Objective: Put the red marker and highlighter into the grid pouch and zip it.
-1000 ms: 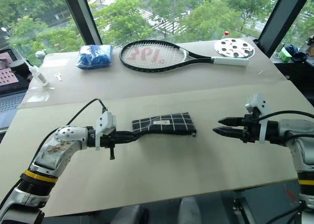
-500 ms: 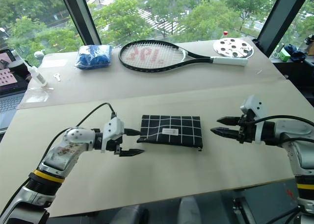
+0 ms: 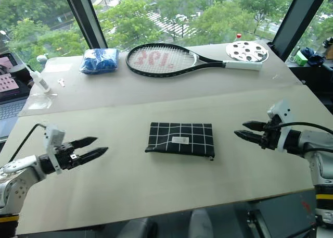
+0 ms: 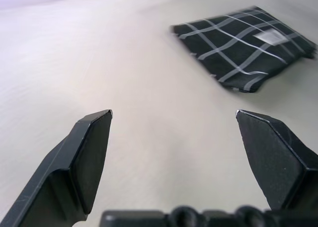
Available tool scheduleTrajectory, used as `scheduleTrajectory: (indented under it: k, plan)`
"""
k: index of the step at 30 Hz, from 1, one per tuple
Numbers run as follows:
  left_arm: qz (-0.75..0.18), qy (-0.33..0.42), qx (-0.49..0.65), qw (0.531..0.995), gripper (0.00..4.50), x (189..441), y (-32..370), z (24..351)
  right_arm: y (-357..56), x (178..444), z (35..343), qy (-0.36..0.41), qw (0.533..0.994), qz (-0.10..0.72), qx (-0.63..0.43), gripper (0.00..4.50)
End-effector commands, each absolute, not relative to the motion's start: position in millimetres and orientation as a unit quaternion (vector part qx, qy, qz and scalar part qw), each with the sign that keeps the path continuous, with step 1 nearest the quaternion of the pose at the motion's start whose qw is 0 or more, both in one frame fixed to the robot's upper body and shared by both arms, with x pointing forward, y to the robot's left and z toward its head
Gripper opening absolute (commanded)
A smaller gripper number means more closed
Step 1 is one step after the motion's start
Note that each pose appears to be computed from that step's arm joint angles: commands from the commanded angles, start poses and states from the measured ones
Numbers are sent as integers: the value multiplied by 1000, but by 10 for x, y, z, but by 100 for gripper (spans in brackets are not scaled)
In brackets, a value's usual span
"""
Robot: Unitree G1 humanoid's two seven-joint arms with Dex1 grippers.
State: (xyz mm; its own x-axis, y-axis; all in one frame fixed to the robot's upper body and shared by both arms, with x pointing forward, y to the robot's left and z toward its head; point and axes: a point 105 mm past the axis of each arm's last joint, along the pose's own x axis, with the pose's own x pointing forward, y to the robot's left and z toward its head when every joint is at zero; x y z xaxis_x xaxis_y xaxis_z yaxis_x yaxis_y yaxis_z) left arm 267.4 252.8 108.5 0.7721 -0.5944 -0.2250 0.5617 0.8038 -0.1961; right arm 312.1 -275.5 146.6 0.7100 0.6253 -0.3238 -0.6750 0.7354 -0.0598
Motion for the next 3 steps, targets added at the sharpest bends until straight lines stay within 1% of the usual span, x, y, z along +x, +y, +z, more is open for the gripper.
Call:
scheduleTrajectory:
  k: [1, 3]
  plan:
    - [-272, 99, -67, 955, 431, 2639, 2619, 1221, -2857, 3177, 1590, 109, 936, 325, -85, 270]
    - [-247, 92, -78, 962, 431, 2648, 2662, 1225, -2857, 3202, 1565, 107, 938, 320, -72, 270]
